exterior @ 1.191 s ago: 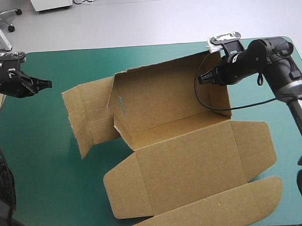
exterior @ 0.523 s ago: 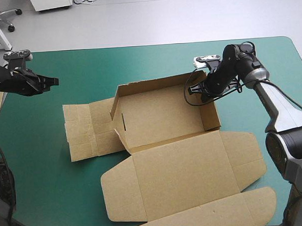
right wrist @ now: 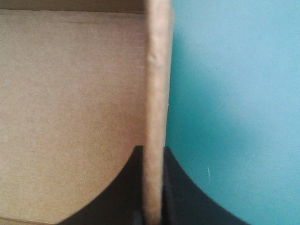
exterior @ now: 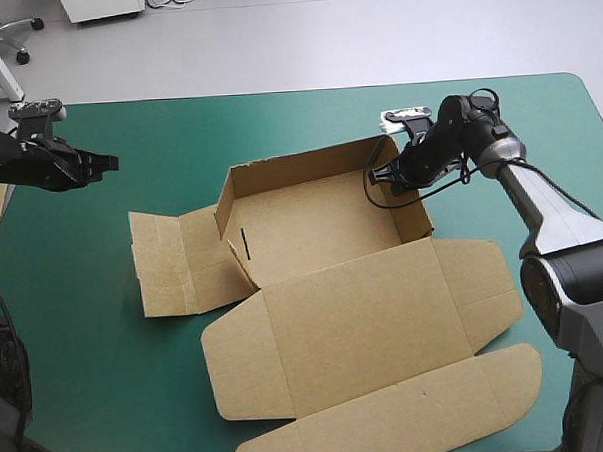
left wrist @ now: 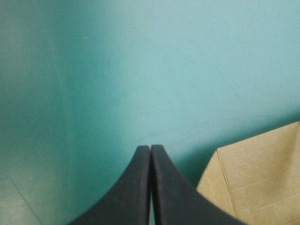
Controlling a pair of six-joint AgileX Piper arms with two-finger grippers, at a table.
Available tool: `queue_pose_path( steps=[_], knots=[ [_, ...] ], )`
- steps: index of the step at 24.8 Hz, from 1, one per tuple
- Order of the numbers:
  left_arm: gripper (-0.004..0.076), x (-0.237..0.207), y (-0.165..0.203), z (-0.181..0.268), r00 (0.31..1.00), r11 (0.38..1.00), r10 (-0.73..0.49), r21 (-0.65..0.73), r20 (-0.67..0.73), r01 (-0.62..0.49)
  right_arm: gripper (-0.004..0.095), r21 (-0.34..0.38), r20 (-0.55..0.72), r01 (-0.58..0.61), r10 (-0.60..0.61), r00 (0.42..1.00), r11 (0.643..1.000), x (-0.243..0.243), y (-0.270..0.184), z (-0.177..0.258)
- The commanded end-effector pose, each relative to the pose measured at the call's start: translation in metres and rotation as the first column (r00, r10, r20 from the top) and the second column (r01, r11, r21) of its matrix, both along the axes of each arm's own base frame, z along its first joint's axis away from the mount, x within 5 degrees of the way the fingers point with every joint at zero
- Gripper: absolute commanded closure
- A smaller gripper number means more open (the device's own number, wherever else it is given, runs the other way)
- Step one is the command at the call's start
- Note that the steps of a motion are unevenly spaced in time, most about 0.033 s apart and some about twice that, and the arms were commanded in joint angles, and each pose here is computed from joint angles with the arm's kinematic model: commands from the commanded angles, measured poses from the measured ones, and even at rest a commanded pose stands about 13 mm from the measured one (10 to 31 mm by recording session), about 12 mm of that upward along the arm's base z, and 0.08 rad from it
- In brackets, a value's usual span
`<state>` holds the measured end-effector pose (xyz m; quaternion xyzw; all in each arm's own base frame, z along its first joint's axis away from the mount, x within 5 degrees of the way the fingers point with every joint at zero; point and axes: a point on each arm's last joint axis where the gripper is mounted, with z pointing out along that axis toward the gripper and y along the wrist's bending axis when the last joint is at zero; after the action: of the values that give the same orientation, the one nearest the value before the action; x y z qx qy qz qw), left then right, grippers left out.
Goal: Fold the box
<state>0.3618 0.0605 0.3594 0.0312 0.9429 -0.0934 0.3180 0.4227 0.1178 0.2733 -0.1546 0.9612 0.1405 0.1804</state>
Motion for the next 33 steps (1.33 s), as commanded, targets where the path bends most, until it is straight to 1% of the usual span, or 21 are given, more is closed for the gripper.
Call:
queue_pose_path(
  steps=[1, 2, 4, 6, 8, 10, 11, 14, 15, 17, 20, 22, 23, 28, 33],
  knots=[
    [0.0738, -0.008, -0.005, 0.029, 0.993, 1.0, 0.001, -0.014, 0.117, 0.001, 0.0919, 0.125, 0.121, -0.038, 0.023, 0.992, 0.991, -0.004, 0.007, 0.035],
    [0.0738, -0.008, -0.005, 0.029, 0.993, 1.0, 0.001, -0.015, 0.118, 0.001, 0.0908, 0.127, 0.124, -0.043, 0.027, 0.992, 0.991, -0.005, 0.007, 0.037],
    [0.0738, -0.008, -0.005, 0.029, 0.993, 1.0, 0.001, -0.015, 0.118, 0.001, 0.0812, 0.119, 0.128, -0.047, 0.031, 0.991, 0.992, -0.007, 0.006, 0.04],
    [0.0738, -0.008, -0.005, 0.03, 0.993, 1.0, 0.001, -0.018, 0.118, 0.001, 0.0671, 0.111, 0.123, -0.06, 0.046, 0.991, 0.992, -0.008, 0.006, 0.041],
    [0.0738, -0.008, -0.005, 0.03, 0.993, 1.0, -0.003, -0.02, 0.119, 0.006, 0.0483, 0.106, 0.091, -0.071, 0.061, 0.994, 0.992, -0.011, 0.006, 0.039],
    [0.0738, -0.008, -0.005, 0.029, 0.993, 1.0, -0.006, -0.019, 0.117, 0.008, 0.0413, 0.104, 0.074, -0.083, 0.075, 0.994, 0.991, -0.014, 0.006, 0.043],
    [0.0738, -0.008, -0.005, 0.029, 0.993, 1.0, -0.007, -0.017, 0.118, 0.01, 0.0409, 0.105, 0.08, -0.086, 0.078, 0.994, 0.991, -0.015, 0.006, 0.047],
    [0.0738, -0.008, -0.006, 0.029, 0.993, 1.0, -0.009, -0.022, 0.115, 0.012, 0.0409, 0.099, 0.156, -0.098, 0.082, 0.984, 0.99, -0.016, 0.004, 0.071],
    [0.0738, -0.008, -0.006, 0.029, 0.993, 1.0, -0.009, -0.022, 0.115, 0.012, 0.0407, 0.081, 0.187, -0.096, 0.079, 0.979, 0.992, -0.016, 0.002, 0.085],
    [0.0738, -0.008, -0.006, 0.029, 0.993, 1.0, -0.009, -0.022, 0.115, 0.012, 0.0407, 0.062, 0.201, -0.081, 0.067, 0.977, 0.995, -0.019, 0.0, 0.098],
    [0.0738, -0.008, -0.006, 0.029, 0.993, 1.0, -0.009, -0.022, 0.115, 0.012, 0.0407, 0.026, 0.186, -0.043, 0.037, 0.982, 0.999, -0.022, -0.005, 0.108],
    [0.0738, -0.008, -0.006, 0.029, 0.993, 1.0, -0.009, -0.022, 0.115, 0.012, 0.0407, 0.038, 0.186, -0.007, -0.001, 0.983, 0.999, -0.024, -0.007, 0.113],
    [0.0738, -0.008, -0.006, 0.029, 0.993, 1.0, -0.009, -0.022, 0.115, 0.012, 0.0408, 0.057, 0.177, 0.005, -0.015, 0.984, 0.998, -0.025, -0.006, 0.113],
    [0.0738, -0.008, -0.005, 0.029, 0.993, 1.0, -0.01, -0.013, 0.114, 0.012, 0.0408, 0.115, 0.149, 0.038, -0.055, 0.987, 0.993, -0.027, -0.002, 0.115],
    [0.0738, -0.008, -0.004, 0.029, 0.993, 1.0, -0.007, -0.002, 0.118, 0.007, 0.0409, 0.132, 0.158, 0.039, -0.06, 0.986, 0.991, -0.032, -0.003, 0.122]
  ],
)
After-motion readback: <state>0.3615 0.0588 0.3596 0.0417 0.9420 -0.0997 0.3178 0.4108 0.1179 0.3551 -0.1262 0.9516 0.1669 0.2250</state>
